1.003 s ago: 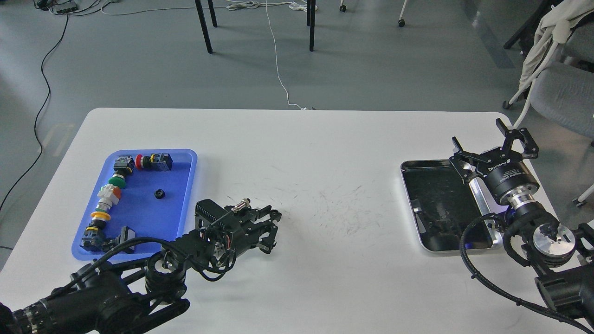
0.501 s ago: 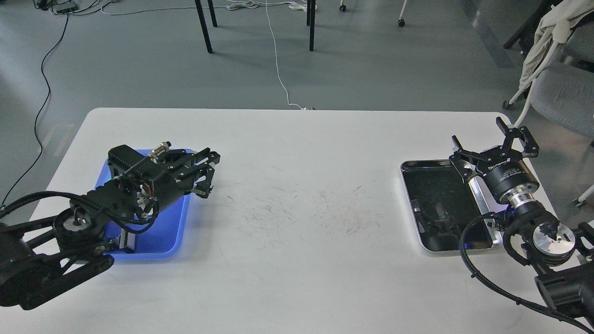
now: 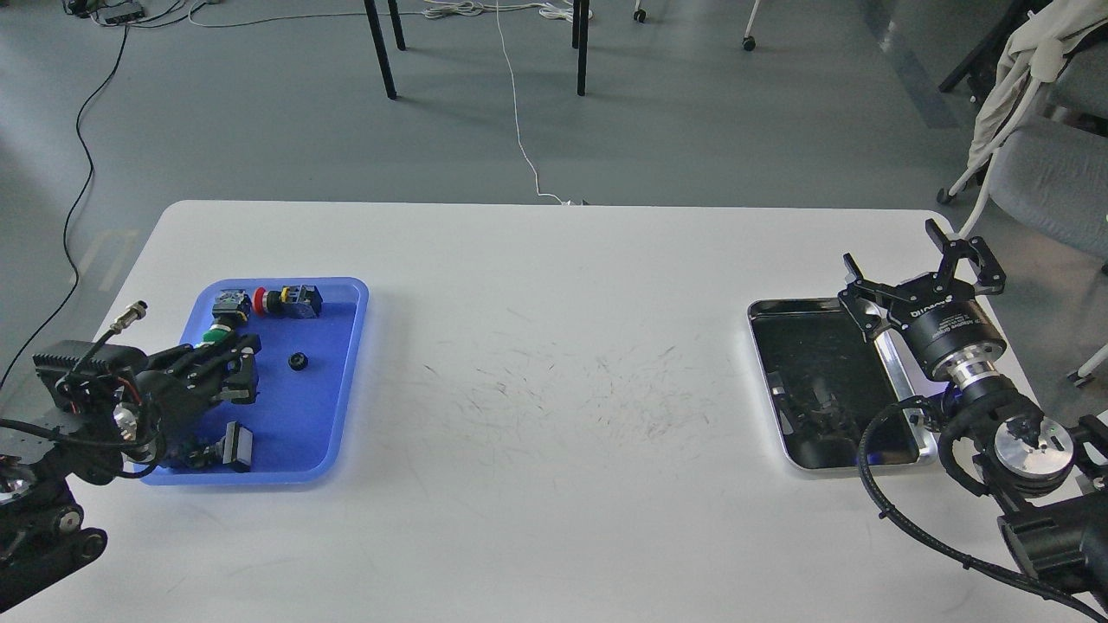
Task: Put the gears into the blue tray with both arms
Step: 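Carry the black part into the blue tray and release it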
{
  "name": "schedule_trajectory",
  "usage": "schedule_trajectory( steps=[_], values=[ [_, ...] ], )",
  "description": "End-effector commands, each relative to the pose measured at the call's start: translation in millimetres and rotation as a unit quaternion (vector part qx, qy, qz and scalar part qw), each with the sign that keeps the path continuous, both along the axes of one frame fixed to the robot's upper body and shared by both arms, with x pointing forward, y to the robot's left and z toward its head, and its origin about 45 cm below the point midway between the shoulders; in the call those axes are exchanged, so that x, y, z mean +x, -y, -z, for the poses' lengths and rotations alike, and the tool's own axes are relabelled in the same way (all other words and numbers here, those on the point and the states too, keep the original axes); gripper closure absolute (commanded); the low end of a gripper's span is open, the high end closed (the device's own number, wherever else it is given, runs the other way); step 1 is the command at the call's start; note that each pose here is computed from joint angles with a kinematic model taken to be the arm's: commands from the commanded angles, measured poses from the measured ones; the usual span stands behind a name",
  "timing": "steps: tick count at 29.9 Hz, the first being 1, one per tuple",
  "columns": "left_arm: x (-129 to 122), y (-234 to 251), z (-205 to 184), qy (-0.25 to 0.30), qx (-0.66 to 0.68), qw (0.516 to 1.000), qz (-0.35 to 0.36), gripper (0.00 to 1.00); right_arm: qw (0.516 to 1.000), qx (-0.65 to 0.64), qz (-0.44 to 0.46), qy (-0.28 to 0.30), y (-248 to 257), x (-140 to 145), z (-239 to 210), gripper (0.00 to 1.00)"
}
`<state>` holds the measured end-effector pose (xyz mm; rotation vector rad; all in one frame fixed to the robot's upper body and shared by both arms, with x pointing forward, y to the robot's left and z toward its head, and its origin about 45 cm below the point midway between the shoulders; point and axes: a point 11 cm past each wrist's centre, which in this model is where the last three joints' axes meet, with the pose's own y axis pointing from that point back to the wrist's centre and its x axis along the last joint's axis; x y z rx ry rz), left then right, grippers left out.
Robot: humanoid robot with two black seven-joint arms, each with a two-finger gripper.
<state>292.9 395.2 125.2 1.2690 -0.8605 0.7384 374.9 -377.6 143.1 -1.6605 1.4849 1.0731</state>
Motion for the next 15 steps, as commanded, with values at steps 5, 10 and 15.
schedule_trajectory(
  steps=[5,10,15],
  values=[
    [-18.8,10.6,22.2,-0.026,-0.012,1.0,0.003,0.95,1.0,0.0,0.0,0.0,0.0,-0.1,0.1,0.04],
    [-26.0,7.6,31.1,-0.037,-0.01,0.999,-0.003,0.94,1.0,0.0,0.005,0.002,1.6,0.0,-0.3,0.04],
    [-25.3,11.6,34.0,-0.038,-0.014,0.999,-0.003,0.93,1.0,0.0,0.005,0.001,1.3,0.0,-0.1,0.04]
  ],
)
